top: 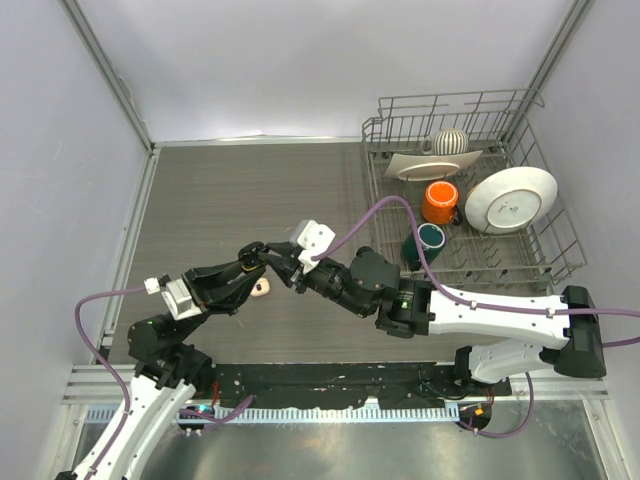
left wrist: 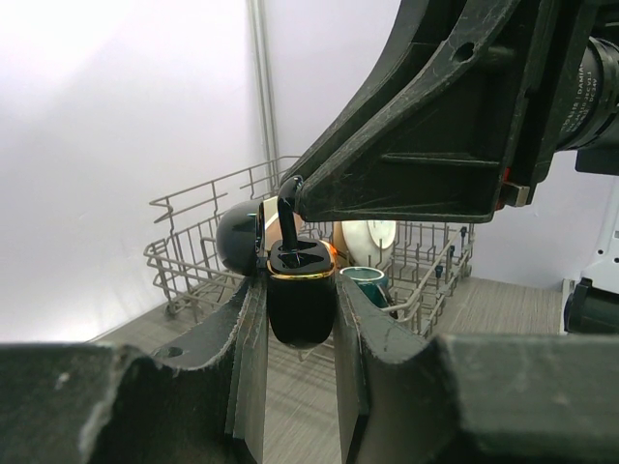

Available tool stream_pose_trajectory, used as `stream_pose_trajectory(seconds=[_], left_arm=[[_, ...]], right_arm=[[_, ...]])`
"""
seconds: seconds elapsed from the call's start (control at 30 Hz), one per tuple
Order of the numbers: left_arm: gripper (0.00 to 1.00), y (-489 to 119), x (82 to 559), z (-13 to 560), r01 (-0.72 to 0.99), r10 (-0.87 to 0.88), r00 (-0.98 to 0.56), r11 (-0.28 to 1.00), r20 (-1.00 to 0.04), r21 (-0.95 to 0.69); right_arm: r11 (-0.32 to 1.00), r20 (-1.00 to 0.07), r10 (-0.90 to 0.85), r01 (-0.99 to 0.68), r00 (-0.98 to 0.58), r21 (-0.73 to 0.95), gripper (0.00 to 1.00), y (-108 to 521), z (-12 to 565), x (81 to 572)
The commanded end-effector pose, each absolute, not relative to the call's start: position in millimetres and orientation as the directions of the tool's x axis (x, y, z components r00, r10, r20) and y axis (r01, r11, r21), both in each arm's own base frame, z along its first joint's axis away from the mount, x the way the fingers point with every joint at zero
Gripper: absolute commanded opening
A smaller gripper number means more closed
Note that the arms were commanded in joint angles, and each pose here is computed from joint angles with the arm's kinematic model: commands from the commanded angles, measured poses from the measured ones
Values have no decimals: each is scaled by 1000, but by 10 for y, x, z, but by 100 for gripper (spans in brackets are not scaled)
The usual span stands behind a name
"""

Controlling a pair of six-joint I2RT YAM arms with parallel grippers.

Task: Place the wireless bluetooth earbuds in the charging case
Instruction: Place the earbud in the charging case.

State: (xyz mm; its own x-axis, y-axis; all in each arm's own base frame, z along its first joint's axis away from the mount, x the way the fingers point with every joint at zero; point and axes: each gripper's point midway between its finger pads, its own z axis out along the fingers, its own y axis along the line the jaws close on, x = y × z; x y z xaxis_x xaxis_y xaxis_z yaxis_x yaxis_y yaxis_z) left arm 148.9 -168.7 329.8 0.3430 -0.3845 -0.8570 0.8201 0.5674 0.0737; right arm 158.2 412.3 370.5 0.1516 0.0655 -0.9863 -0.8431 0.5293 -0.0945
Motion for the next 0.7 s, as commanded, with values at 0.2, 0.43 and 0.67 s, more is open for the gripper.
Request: stream_pose_trajectory(seconds=[0.2,0.43,0.67], left_arm=[[0,-1600,1422,3554,794,-426,436,596,-793,117],[0,-1592,1422,3561,792,-428,439,599,-790,116],[0,-1579,1426,3561,787,-426,442,606,-789,114]], right_arm=[[496,-984,53,-860,170,-122,1,4181,3757,1525],[480,-985,36,-868,166,-129,5,4208,3750,1505],[483,-978,2,-857,210,-183,3,4210,3726,1515]])
